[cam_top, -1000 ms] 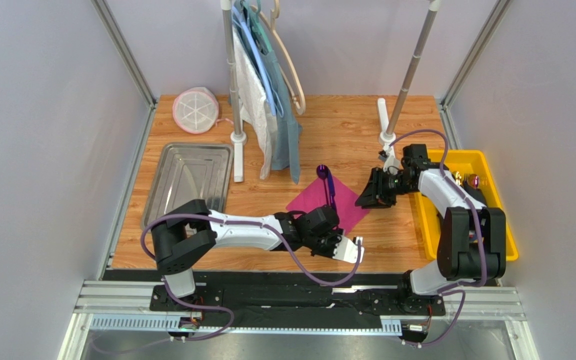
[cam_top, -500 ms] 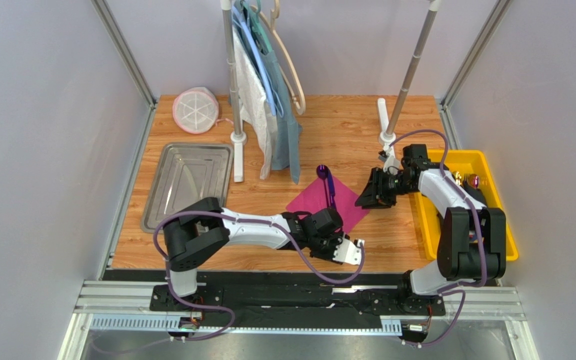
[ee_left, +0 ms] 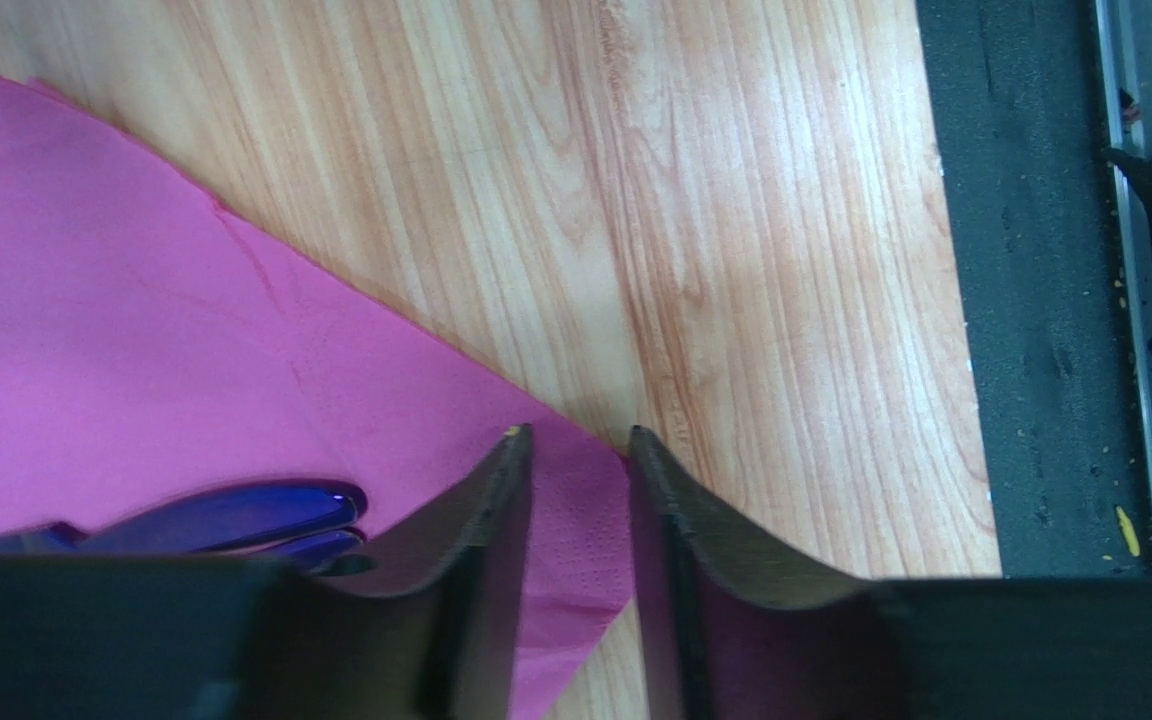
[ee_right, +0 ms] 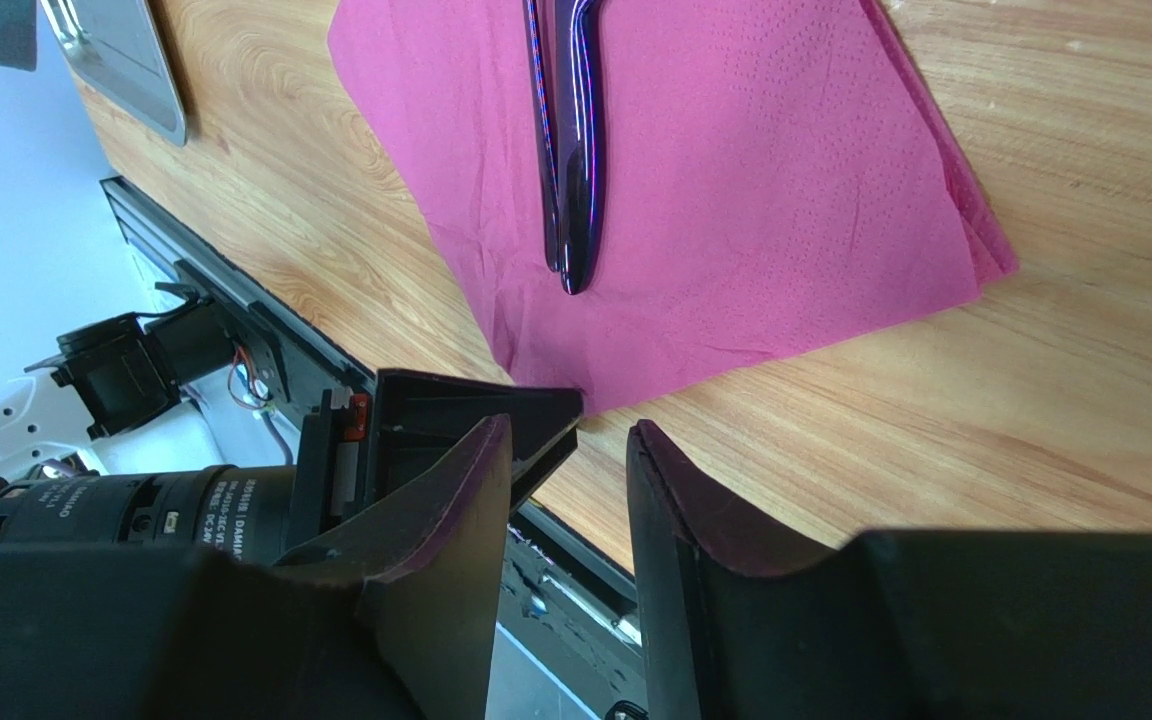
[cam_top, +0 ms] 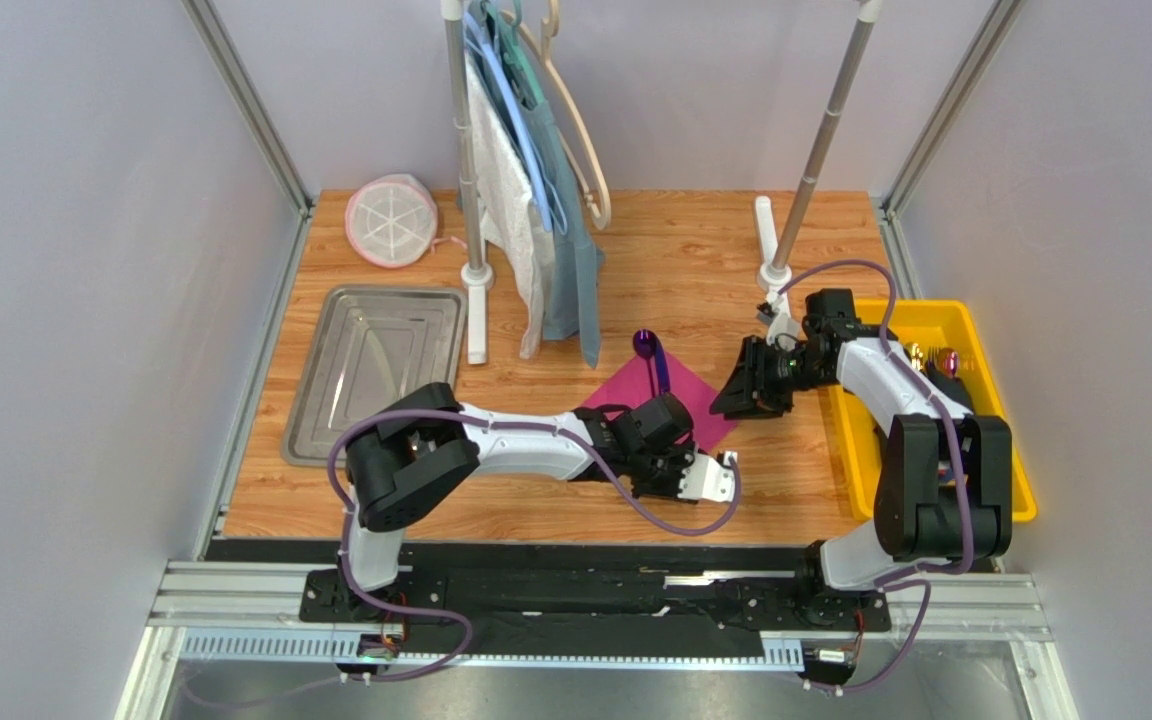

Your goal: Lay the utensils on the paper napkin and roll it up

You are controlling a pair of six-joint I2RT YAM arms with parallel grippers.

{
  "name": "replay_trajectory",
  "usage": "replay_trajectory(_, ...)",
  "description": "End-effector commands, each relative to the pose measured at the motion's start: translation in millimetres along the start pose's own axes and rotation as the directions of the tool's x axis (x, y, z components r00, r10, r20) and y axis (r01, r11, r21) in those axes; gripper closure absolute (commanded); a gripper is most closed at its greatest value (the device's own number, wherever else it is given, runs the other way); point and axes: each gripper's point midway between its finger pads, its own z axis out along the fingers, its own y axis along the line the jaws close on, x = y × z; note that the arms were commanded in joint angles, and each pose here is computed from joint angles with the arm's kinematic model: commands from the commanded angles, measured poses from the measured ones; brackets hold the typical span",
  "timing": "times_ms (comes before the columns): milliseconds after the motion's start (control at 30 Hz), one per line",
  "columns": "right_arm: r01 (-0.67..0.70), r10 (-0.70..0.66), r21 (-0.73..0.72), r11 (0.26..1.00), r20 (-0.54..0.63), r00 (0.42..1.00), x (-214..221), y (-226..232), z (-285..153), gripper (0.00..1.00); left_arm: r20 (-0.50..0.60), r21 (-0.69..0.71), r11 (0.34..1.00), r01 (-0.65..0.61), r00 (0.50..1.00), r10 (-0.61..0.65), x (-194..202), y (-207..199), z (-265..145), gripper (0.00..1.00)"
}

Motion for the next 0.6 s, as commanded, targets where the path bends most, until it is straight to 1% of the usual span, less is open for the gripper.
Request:
replay_trajectory(0,0.06,-0.06,-0.007,0.998,0.041,0.997,-11,9,-7,0.62,-0.037,0.049,0.998,0.038,0.999,-0.036,11,-13,-10,0.55)
replay_trajectory(33,0.059,-0.058,-0.009,0.998,0.041,0.997,-10,10,-7,0.62,-0.034,0.052,0.998,0.038,0.999,-0.036,9,-13,-12,0.52)
replay_trajectory(100,0.057,-0.056,-0.008,0.998,0.039,0.998,-10,10,-7,0.62,-0.033,0.058,0.998,0.04,0.999,-0.038,7,-14,-17,0.51)
replay_trajectory(367,0.062,-0.061,-0.005,0.998,0.041,0.997,-11,9,-8,0.62,-0.019,0.097,0.995,-0.002,1.0,0.004,1,-35,-33,0.5)
replay_trajectory(567,0.055,-0.054,-0.01,0.998,0.036,0.998,-10,9,-7,0.62,-0.042,0.102,0.995,0.0,0.999,0.004,7,-39,-28,0.49)
